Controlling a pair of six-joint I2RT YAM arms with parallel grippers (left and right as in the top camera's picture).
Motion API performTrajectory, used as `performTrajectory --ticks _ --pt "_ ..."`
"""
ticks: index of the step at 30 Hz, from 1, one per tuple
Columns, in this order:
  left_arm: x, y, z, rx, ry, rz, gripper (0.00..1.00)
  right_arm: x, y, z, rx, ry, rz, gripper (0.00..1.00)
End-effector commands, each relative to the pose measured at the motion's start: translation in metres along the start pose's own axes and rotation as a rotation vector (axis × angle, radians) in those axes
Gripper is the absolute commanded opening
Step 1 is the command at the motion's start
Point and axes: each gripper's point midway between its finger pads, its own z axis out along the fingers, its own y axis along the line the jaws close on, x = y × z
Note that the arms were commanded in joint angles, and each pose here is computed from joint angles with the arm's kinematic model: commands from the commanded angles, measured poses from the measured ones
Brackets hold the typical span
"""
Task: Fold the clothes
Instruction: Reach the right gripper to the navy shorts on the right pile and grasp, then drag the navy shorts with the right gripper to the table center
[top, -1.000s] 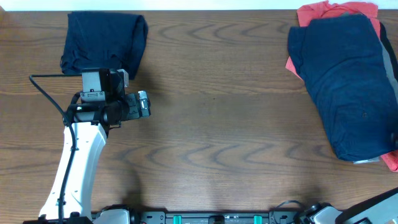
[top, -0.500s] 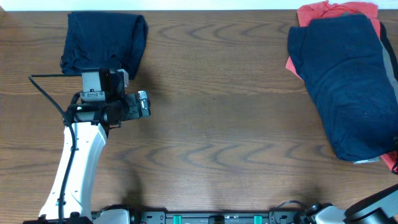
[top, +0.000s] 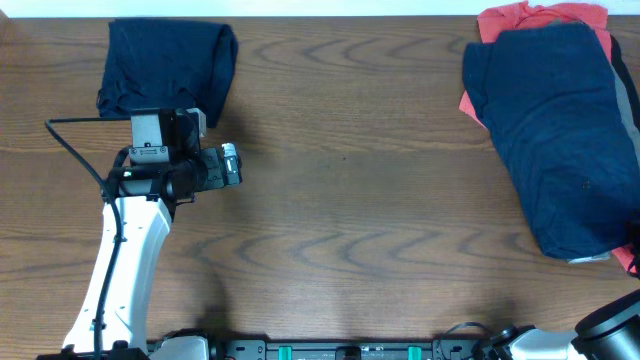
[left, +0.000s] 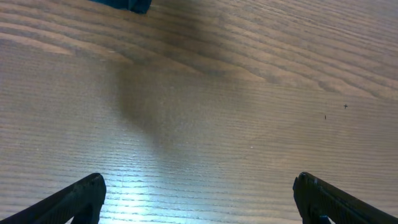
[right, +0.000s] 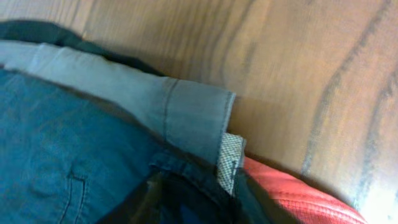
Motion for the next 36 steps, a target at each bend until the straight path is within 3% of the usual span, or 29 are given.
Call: performTrajectory --ticks 1,2,10,19,31,36 --pt "-0.006 -0.004 -0.002 0.017 -0.013 0.014 0.98 0.011 0.013 0.002 -0.039 0.028 -0.039 0.08" --pt "-0.006 -0.004 -0.002 0.017 -0.013 0.014 0.98 0.012 0.015 0.003 -0.041 0.031 -0.043 0.01" --pt "-0.007 -0.005 -0.002 0.017 -0.016 0.015 0.98 0.030 0.050 -0.003 -0.155 0.090 -0.126 0.01" --pt "-0.010 -0.005 -0.002 0.019 -0.028 0.018 0.98 0.041 0.094 -0.057 -0.228 0.085 -0.207 0.01" --pt "-0.011 -0.005 -0.002 0.019 -0.031 0.018 0.98 0.060 0.071 -0.061 -0.216 0.038 -0.179 0.01" --pt "-0.013 -0.005 -0.002 0.020 -0.040 0.021 0.98 0.059 0.101 -0.076 -0.326 -0.007 -0.327 0.01"
